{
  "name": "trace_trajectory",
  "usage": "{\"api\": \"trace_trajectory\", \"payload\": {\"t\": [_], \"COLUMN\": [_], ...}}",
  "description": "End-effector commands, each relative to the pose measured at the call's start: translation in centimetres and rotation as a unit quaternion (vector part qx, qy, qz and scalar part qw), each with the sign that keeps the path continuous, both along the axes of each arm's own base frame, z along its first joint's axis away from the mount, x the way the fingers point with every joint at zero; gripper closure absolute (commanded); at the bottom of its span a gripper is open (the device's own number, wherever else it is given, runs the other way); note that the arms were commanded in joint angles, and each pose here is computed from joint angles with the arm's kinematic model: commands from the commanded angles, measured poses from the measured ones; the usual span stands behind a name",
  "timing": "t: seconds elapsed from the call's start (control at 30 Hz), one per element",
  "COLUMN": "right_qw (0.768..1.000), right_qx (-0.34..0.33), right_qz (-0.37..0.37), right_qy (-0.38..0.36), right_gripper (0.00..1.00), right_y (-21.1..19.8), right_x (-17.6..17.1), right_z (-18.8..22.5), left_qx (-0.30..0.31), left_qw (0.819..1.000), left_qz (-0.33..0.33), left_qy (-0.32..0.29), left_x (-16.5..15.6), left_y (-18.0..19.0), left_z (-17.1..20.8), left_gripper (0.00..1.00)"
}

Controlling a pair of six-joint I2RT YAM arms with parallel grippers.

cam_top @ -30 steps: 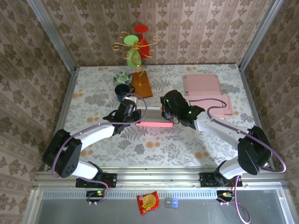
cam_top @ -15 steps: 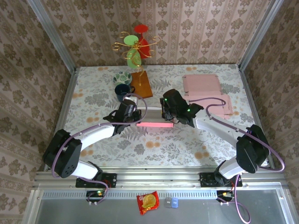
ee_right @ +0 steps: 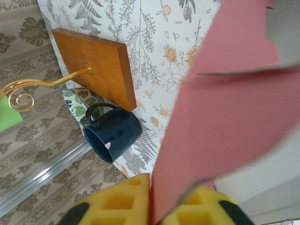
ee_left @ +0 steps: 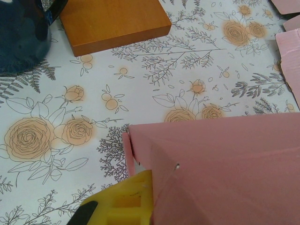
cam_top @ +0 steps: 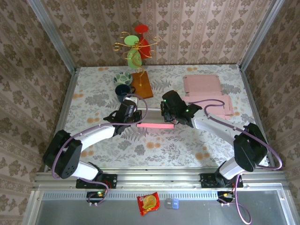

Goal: Fold the paper box

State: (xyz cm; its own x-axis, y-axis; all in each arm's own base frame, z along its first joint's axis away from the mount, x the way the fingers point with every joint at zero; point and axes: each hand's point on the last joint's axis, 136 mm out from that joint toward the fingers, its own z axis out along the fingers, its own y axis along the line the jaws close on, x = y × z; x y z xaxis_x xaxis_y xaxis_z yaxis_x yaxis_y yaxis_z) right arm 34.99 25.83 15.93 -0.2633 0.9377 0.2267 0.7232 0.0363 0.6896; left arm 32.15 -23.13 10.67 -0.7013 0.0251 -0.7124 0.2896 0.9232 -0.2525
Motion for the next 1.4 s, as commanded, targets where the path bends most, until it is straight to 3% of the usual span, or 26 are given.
{"api": "trace_trajectory", "payload": {"t": [0.0, 0.07, 0.13, 0.37, 0.53, 0.67, 1.0, 1.17, 1.37], "right_qw": [1.0, 1.0, 1.0, 0.999, 0.998, 0.998, 0.997, 0.997, 0.997], "right_qx": [-0.002, 0.0, 0.004, 0.013, 0.013, 0.014, 0.01, 0.006, 0.002], "right_qz": [-0.006, -0.001, 0.008, 0.048, 0.052, 0.059, 0.074, 0.073, 0.077], "right_qy": [0.003, 0.004, 0.005, -0.003, -0.017, -0.021, -0.013, -0.007, -0.001], "right_gripper": [0.93, 0.98, 1.0, 1.0, 1.0, 1.0, 1.0, 1.0, 1.0], "right_y": [-0.2, -0.2, 0.0, 0.6, 0.3, 0.2, 0.1, -0.4, -0.6], "right_x": [0.0, -0.2, -0.4, -1.5, -1.9, -2.1, -3.0, -3.5, -3.8], "right_z": [0.3, 0.1, -0.2, -1.5, -2.1, -2.4, -4.0, -4.7, -5.6], "left_qx": [0.004, 0.007, 0.006, -0.025, -0.055, -0.093, -0.189, -0.217, -0.215], "left_qw": [1.0, 1.0, 1.0, 0.998, 0.995, 0.988, 0.951, 0.944, 0.942], "left_qz": [0.001, 0.007, 0.009, 0.001, 0.009, 0.046, 0.077, 0.08, 0.071], "left_qy": [0.001, 0.006, 0.01, 0.053, 0.08, 0.117, 0.231, 0.235, 0.247], "left_x": [-0.6, -0.7, -1.0, -3.9, -6.4, -6.5, -1.6, 0.5, 1.0], "left_y": [0.2, 0.5, 0.7, 1.4, 2.5, 4.1, 3.7, 2.4, 1.4], "left_z": [0.5, 0.7, 1.6, 4.1, 5.7, 5.9, 1.6, -0.2, -1.5], "left_gripper": [0.94, 0.76, 0.65, 0.46, 0.44, 0.43, 0.43, 0.44, 0.45]}}
